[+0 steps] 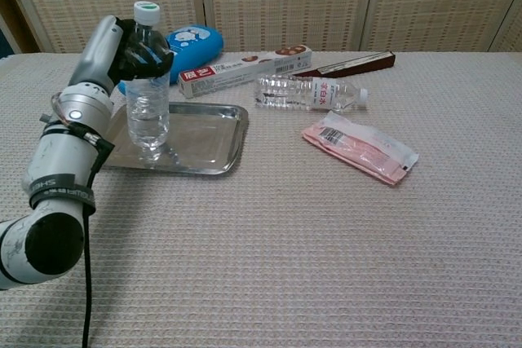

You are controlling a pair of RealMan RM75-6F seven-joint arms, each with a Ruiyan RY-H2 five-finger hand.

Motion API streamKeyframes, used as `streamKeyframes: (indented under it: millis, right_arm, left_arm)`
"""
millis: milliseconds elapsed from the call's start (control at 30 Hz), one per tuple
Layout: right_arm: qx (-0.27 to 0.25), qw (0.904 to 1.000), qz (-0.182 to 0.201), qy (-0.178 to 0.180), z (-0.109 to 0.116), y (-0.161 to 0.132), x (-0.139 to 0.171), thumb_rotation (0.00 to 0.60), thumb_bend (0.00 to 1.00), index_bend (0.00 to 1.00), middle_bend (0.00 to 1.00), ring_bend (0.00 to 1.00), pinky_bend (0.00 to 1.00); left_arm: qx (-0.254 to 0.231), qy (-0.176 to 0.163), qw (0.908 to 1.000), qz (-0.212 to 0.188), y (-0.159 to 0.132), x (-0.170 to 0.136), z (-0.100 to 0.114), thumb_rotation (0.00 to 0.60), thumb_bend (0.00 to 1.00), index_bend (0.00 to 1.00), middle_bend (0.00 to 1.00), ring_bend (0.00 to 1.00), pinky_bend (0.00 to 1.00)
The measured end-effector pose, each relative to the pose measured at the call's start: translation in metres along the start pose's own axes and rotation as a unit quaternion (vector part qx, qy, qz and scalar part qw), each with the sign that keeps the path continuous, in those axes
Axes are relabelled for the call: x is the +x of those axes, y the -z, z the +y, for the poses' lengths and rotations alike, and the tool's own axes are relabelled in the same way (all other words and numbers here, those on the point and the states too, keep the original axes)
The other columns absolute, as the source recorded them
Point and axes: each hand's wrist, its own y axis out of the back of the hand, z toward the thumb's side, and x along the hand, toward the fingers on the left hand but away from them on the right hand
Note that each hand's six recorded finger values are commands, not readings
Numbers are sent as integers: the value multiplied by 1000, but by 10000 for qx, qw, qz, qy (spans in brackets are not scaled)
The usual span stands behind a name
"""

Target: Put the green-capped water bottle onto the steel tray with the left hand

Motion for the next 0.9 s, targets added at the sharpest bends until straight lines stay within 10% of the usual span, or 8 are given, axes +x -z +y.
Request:
streamKeyframes:
  millis: [433,900]
  right_arm:
    - [-6,10000,-7,2,0,0,0,600,252,7,94,0,201]
    - [-8,10000,1,-9,0,0,0,600,252,7,94,0,201]
  left_arm:
    - [264,94,9996,-64,12,-4,-2,600,637,597,669,633,559]
    - [383,330,9986,143,29,-2,-1,600,487,37,29,104,315]
